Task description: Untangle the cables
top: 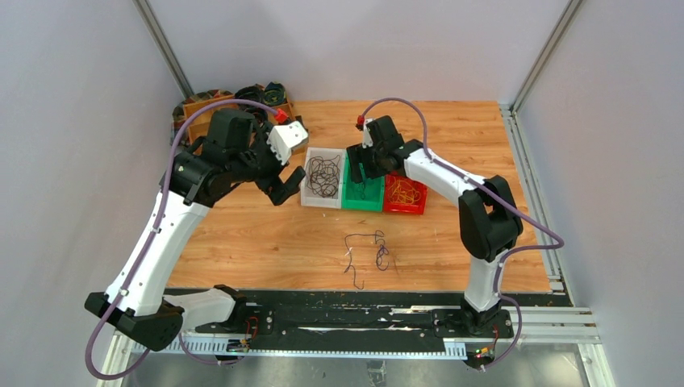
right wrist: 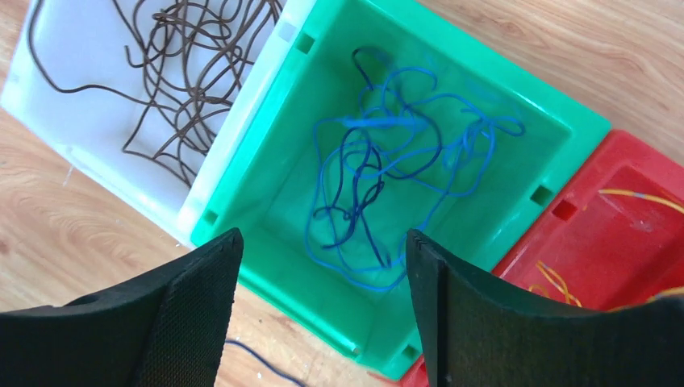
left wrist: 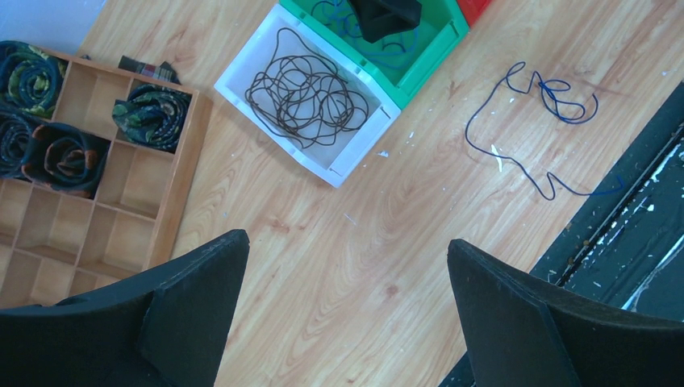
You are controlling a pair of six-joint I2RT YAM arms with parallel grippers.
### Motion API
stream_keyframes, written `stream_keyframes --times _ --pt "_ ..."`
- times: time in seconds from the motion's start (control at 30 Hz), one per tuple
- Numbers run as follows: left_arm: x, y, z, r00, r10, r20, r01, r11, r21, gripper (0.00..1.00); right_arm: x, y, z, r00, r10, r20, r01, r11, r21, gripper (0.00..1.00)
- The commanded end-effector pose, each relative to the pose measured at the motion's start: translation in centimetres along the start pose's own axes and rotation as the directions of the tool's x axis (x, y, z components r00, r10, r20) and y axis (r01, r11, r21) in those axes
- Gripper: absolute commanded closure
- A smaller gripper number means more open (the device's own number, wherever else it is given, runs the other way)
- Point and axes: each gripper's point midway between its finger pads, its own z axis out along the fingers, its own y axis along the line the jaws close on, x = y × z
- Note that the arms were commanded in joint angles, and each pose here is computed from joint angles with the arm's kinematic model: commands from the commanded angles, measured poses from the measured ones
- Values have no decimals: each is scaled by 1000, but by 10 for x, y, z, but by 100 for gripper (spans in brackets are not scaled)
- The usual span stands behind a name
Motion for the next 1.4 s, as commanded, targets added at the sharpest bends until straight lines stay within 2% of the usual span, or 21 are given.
stream_keyframes --times 0.0,0.17,0.27,0.33,0.43,0.6,0.7,0.83,0.97,1.2,1.27,1.37 --pt "-8 -3 -9 998 33 44 -34 999 15 2 -33 11 -45 997 -21 73 24 999 -35 25" --pt "-11 -10 -12 996 50 70 -53 998 44 2 -47 7 -76 991 -26 128 24 999 23 23" --pt "-10 -6 -10 997 47 55 -49 998 29 2 -36 15 -89 990 -39 136 32 998 48 26" --pt "-7 -7 -8 998 47 46 -49 998 35 2 -10 27 -87 995 -20 100 19 1000 18 25" --pt "-2 -9 -5 998 51 26 -52 997 55 2 42 31 -89 996 -89 -15 90 991 96 25" --pt "18 -14 -1 997 69 -35 -66 995 79 2 100 42 -115 994 -92 -66 98 991 90 25" --pt "23 -15 -2 996 78 -44 -75 994 78 2 151 41 -117 985 -75 -155 90 991 95 26" --pt "23 -18 -3 997 70 -37 -66 994 87 2 195 32 -107 976 -34 -217 58 992 109 36" --pt "23 -19 -3 998 58 -37 -55 994 93 2 211 37 -89 972 -8 -234 26 997 77 40" --pt "30 -25 -1 998 52 -46 -46 993 109 2 196 45 -69 985 -3 -174 14 998 62 42" --pt "32 -25 0 998 45 -52 -39 993 110 2 195 43 -64 986 -8 -169 21 997 74 49" --pt "31 -25 -2 998 44 -47 -39 993 107 2 199 39 -60 982 -15 -188 32 995 91 75"
